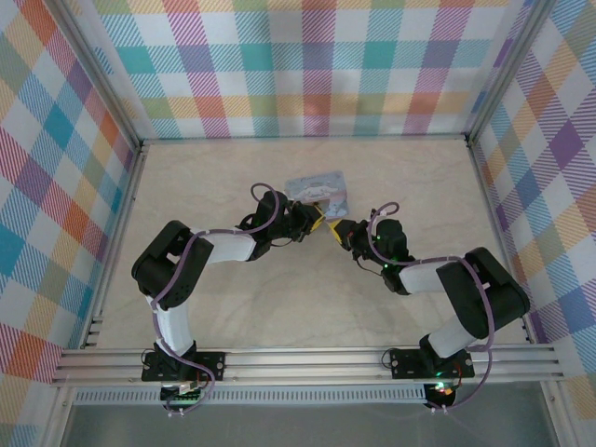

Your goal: Unlock the padlock with the key

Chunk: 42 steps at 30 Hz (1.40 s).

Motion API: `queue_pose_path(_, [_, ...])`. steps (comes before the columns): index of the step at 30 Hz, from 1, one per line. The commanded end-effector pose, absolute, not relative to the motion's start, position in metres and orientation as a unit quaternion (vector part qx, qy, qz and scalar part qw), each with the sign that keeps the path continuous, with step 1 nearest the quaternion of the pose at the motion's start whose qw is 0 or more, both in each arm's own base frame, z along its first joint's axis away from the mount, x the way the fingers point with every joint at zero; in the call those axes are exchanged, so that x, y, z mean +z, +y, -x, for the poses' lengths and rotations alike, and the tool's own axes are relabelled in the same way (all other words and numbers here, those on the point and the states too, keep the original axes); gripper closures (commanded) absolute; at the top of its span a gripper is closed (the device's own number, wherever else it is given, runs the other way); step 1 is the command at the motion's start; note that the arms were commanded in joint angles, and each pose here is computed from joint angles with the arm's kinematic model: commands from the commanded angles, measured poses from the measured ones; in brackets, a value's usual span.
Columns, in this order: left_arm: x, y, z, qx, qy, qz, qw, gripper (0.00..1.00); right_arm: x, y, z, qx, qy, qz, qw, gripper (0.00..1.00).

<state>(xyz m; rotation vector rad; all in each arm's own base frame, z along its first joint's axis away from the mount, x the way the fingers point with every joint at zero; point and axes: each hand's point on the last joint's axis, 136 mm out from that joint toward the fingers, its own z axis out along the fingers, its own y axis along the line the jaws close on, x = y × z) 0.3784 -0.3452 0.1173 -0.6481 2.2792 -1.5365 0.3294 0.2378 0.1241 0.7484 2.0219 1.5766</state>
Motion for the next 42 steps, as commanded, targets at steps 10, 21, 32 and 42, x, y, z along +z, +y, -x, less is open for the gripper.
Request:
queue_pose_path(10, [0.133,-0.358,-0.373,-0.564,0.782,0.208,0.161,0.87,0.121,0.243,-0.338,0.567,0.742,-0.262,0.245,1.00])
queue_pose_path(21, [0.132,-0.359,-0.371,-0.566,0.782,0.208,0.159,0.87,0.121,0.243,-0.340,0.566,0.740,-0.263,0.250,1.00])
queue_pose_path(32, [0.132,-0.363,-0.369,-0.568,0.782,0.207,0.154,0.87,0.127,0.240,-0.344,0.565,0.736,-0.263,0.266,1.00])
queue_pose_path(42, [0.135,-0.366,-0.368,-0.574,0.777,0.205,0.154,0.87,0.129,0.243,-0.347,0.561,0.736,-0.264,0.273,1.00])
